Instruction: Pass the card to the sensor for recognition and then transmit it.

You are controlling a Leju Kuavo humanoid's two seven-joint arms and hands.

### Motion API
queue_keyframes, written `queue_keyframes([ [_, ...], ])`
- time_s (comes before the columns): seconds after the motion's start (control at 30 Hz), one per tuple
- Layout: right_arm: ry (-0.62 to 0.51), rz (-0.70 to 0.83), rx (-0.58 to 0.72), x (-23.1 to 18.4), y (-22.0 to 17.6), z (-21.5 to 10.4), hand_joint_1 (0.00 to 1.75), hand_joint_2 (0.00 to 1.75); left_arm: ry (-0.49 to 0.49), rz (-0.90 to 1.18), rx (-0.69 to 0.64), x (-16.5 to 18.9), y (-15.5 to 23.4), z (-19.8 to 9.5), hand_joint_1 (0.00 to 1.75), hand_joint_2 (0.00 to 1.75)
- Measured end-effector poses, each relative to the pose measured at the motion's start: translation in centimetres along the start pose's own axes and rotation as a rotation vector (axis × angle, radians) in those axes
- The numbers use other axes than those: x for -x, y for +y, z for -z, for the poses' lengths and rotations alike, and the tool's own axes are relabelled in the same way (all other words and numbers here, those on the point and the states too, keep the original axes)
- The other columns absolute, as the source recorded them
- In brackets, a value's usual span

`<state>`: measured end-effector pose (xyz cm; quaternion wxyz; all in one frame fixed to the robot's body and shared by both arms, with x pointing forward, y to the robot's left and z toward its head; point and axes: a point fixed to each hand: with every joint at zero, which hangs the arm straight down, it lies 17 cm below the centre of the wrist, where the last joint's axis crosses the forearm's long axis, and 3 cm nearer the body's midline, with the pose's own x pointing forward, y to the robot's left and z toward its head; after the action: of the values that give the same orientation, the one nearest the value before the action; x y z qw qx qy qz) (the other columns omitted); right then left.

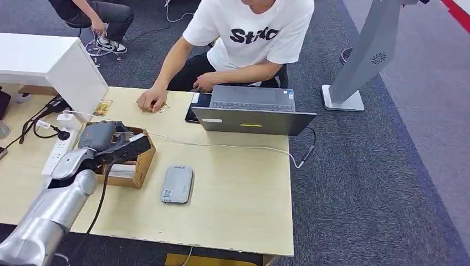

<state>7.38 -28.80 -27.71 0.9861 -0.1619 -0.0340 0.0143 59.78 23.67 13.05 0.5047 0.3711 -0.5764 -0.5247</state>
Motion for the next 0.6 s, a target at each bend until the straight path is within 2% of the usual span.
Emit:
queue_keyframes([
  [0.6, 0.001, -0.006, -0.001, 0.03, 0.02, 0.00, 0.00, 1.75, 0.005, 0.013, -0.023, 0.18, 0.07, -0.13, 1.75, 1.75],
])
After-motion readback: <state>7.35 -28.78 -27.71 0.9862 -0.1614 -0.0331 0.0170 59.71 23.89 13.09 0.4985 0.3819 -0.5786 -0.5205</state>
